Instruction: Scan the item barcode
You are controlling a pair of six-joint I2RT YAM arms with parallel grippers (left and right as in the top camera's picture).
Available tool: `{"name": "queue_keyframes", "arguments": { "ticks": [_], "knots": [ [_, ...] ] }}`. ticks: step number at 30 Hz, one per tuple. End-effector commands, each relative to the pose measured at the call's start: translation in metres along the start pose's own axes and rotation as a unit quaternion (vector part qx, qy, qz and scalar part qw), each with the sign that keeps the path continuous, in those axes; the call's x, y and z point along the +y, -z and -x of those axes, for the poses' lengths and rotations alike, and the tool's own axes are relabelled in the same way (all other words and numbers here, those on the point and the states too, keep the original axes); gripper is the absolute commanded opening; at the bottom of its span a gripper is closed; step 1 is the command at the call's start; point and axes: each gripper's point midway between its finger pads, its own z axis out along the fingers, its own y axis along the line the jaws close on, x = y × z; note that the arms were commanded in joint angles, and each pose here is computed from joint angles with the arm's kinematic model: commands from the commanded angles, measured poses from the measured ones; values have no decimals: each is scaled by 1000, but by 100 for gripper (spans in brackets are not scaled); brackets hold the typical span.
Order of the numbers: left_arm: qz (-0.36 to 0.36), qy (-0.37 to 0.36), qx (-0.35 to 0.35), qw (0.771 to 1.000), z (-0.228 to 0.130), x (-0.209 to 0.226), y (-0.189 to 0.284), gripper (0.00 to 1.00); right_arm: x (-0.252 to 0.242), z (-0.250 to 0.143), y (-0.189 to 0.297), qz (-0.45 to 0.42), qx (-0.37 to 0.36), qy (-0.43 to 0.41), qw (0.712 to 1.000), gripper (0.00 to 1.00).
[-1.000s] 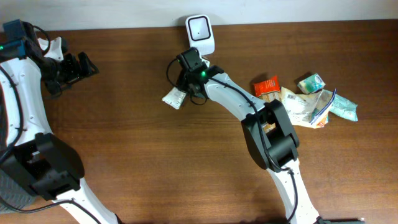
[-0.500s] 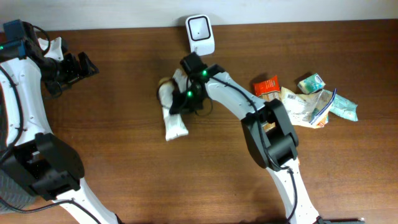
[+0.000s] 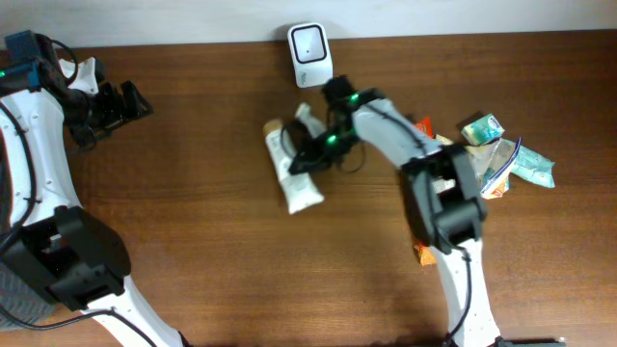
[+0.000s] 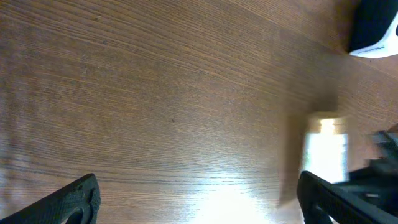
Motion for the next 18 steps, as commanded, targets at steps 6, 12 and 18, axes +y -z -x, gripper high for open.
{"name": "queue_keyframes", "arguments": {
  "ticks": [6,12,18],
  "knots": [
    [-4,2,-13,1000,3,-2,10,99,58,54,197,-222,-206,155,940,4],
    [-4,2,-13,1000,3,-2,10,99,27,105,228,-412,-279,173,850,4],
    [-4,2,-13,1000,3,-2,10,99,17,152,258,-568,-317,238,721,4]
  ]
}}
